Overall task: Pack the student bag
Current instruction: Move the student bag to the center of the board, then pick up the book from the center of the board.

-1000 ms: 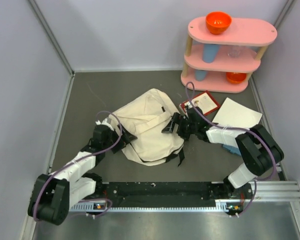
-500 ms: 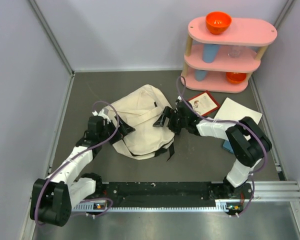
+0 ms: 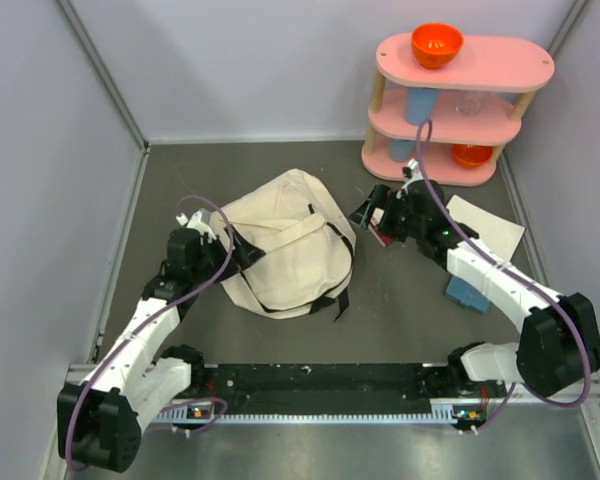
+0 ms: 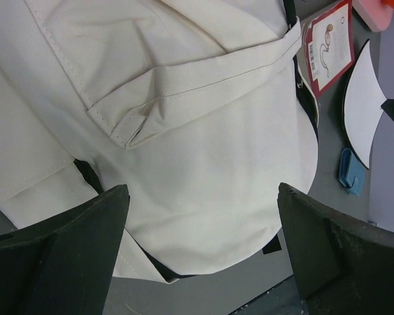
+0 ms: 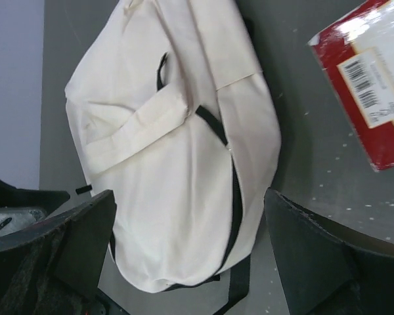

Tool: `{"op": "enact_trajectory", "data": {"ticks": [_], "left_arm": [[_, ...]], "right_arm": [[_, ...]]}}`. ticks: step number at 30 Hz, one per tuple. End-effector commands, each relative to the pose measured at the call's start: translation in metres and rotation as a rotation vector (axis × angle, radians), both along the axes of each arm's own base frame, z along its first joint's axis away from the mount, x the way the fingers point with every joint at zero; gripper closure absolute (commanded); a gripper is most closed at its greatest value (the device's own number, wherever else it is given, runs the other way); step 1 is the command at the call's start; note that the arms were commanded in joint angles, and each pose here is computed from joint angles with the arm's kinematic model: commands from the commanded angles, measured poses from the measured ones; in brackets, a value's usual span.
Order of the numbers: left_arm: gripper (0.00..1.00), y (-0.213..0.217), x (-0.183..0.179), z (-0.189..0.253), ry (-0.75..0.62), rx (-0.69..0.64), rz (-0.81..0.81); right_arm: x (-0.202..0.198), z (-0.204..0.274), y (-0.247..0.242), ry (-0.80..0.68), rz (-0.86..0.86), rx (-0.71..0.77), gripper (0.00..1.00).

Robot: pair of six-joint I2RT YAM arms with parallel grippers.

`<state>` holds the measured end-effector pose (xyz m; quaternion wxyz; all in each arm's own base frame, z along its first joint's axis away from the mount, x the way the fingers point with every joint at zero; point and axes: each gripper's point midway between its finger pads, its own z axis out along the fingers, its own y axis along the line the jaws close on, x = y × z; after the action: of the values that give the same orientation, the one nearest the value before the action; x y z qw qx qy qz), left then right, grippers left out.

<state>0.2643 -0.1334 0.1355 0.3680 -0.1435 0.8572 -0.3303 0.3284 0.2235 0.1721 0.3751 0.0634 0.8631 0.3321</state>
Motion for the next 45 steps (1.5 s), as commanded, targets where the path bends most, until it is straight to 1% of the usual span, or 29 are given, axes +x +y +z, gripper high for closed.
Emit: {"op": "enact_trajectory", "data": {"ticks": [1,3,4,6,7,9,11,12,14,15,17,18,21,23,25,26,27,28,29,30,31,32,33,34,35,37,38,44,45], "left_arm": [[0.01,0.002,0.008,0.019,-0.079,0.018,-0.003],[0.01,-0.001,0.007,0.018,-0.073,0.012,-0.019],[0.01,-0.002,0.007,0.018,-0.069,0.01,-0.027],[0.01,-0.004,0.006,0.02,-0.07,0.003,-0.04],[0.01,-0.005,0.006,0.023,-0.079,0.001,-0.05],[0.01,-0.009,0.007,0.039,-0.127,-0.001,-0.081],[0.01,-0.01,0.008,0.049,-0.156,0.007,-0.102],[0.01,-0.011,0.009,0.061,-0.188,0.018,-0.119],[0.01,-0.011,0.009,0.067,-0.197,0.037,-0.134],[0.01,-0.012,0.01,0.076,-0.222,0.043,-0.149],[0.01,-0.014,0.011,0.082,-0.239,0.046,-0.165],[0.01,-0.014,0.012,0.086,-0.251,0.046,-0.171],[0.01,-0.024,0.016,0.1,-0.292,0.043,-0.217],[0.01,-0.035,0.018,0.108,-0.318,0.065,-0.254],[0.01,-0.061,0.025,0.123,-0.375,0.097,-0.336],[0.01,-0.071,0.036,0.114,-0.354,0.124,-0.354],[0.01,-0.083,0.044,0.135,-0.413,0.138,-0.389],[0.01,-0.1,0.045,0.138,-0.422,0.14,-0.437],[0.01,-0.113,0.056,0.125,-0.386,0.144,-0.476],[0.01,-0.125,0.066,0.144,-0.434,0.144,-0.498],[0.01,-0.136,0.071,0.147,-0.45,0.139,-0.528],[0.01,-0.147,0.083,0.129,-0.414,0.144,-0.563],[0.01,-0.157,0.092,0.141,-0.453,0.131,-0.583],[0.01,-0.165,0.098,0.139,-0.464,0.123,-0.607],[0.01,-0.177,0.115,0.132,-0.47,0.116,-0.621],[0.01,-0.191,0.126,0.124,-0.474,0.09,-0.663],[0.01,-0.203,0.139,0.115,-0.473,0.078,-0.681],[0.04,-0.252,0.168,0.072,-0.439,0.036,-0.797],[0.05,-0.259,0.172,0.072,-0.461,0.022,-0.804]], "right_arm": [[-0.018,-0.023,-0.02,0.078,0.023,-0.027,0.07],[-0.024,-0.031,-0.016,0.104,0.046,0.003,0.07],[-0.03,-0.046,-0.013,0.143,0.062,0.012,0.07],[-0.031,-0.047,0.0,0.165,0.092,0.095,0.09],[-0.034,-0.06,0.002,0.202,0.094,0.104,0.09],[-0.026,-0.059,0.004,0.182,0.063,0.137,0.11],[-0.02,-0.059,-0.001,0.163,0.026,0.118,0.11],[-0.008,-0.054,-0.007,0.131,-0.024,0.09,0.1],[-0.005,-0.059,-0.021,0.153,-0.08,0.008,0.1],[0.011,-0.05,-0.035,0.108,-0.156,-0.057,0.09],[0.017,-0.052,-0.055,0.101,-0.242,-0.147,0.09],[0.027,-0.051,-0.074,0.072,-0.349,-0.198,0.07],[0.039,-0.052,-0.1,0.05,-0.513,-0.255,0.04],[0.042,-0.049,-0.104,0.044,-0.547,-0.254,0.04],[0.043,-0.042,-0.1,0.037,-0.538,-0.223,0.04],[0.041,-0.041,-0.098,0.038,-0.532,-0.214,0.04],[0.039,-0.04,-0.099,0.043,-0.533,-0.205,0.04],[0.038,-0.033,-0.1,0.027,-0.538,-0.192,0.04],[0.036,-0.029,-0.102,0.018,-0.541,-0.186,0.04],[0.031,-0.029,-0.104,0.032,-0.534,-0.185,0.04],[0.028,-0.019,-0.103,0.012,-0.526,-0.165,0.04],[0.025,-0.017,-0.099,0.013,-0.495,-0.148,0.04],[0.02,-0.02,-0.097,0.032,-0.474,-0.143,0.04],[0.017,-0.019,-0.097,0.051,-0.471,-0.13,0.05],[0.013,-0.015,-0.094,0.057,-0.455,-0.105,0.05],[0.006,-0.017,-0.091,0.069,-0.435,-0.085,0.07],[0.001,-0.013,-0.088,0.067,-0.422,-0.061,0.09],[-0.023,-0.016,-0.103,0.046,-0.474,-0.026,0.12],[-0.031,-0.016,-0.106,0.034,-0.478,-0.015,0.13]]}}
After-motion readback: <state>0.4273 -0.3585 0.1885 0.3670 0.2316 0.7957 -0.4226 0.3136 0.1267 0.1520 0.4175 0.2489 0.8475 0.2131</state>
